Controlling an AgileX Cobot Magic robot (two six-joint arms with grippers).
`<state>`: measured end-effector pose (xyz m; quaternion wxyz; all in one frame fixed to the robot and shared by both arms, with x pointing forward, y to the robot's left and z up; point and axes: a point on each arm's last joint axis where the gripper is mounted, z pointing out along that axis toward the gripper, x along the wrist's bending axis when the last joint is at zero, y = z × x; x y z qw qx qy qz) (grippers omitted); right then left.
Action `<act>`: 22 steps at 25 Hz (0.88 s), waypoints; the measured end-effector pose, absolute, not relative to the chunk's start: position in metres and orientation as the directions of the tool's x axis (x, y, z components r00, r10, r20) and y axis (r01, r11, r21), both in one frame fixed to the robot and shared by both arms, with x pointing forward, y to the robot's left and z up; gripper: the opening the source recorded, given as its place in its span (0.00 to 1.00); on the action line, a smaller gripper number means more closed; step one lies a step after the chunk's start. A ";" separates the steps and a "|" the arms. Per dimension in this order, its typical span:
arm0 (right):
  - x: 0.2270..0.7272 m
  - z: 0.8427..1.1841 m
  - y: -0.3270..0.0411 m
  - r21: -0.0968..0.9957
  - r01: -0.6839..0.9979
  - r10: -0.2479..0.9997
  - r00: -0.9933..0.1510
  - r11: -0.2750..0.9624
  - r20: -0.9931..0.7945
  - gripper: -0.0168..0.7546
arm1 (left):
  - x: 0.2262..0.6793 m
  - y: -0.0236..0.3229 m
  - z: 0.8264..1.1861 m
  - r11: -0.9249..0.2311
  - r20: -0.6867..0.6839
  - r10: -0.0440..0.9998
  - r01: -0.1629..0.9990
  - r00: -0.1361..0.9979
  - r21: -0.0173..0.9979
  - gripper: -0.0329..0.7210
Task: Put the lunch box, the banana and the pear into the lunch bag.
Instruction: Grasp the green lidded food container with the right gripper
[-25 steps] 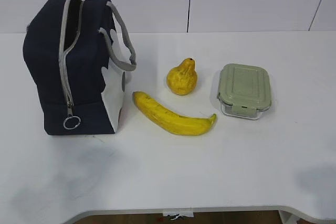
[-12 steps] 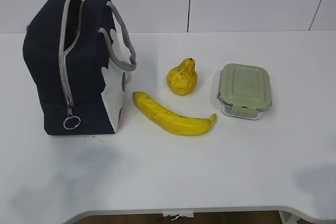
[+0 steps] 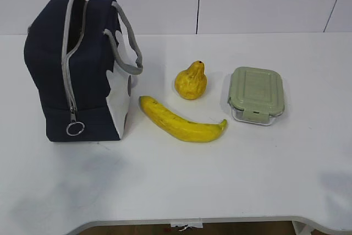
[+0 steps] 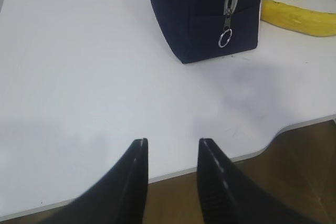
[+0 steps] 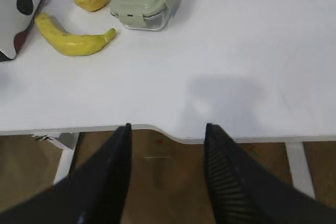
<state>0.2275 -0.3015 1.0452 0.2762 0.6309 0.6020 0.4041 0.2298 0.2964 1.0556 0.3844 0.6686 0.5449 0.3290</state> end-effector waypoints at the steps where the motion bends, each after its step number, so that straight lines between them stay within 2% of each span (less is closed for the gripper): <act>1: 0.227 1.045 -0.301 0.830 0.538 0.979 -0.041 -0.148 0.200 0.47 | 0.230 0.296 1.056 -0.110 0.020 0.982 0.474 0.190 0.874 0.37; 8: 0.242 1.048 -0.297 0.747 0.621 0.961 0.038 -0.239 0.276 0.47 | 0.230 0.296 1.056 -0.110 0.020 0.982 0.474 0.190 0.874 0.37; 17: 0.279 1.057 -0.295 0.637 0.743 0.976 0.104 -0.204 0.192 0.47 | 0.230 0.296 1.056 -0.110 0.020 0.982 0.474 0.190 0.874 0.37; 22: 0.297 1.065 -0.295 0.627 0.757 0.982 0.115 -0.186 0.152 0.47 | 0.230 0.296 1.056 -0.110 0.020 0.982 0.474 0.190 0.874 0.37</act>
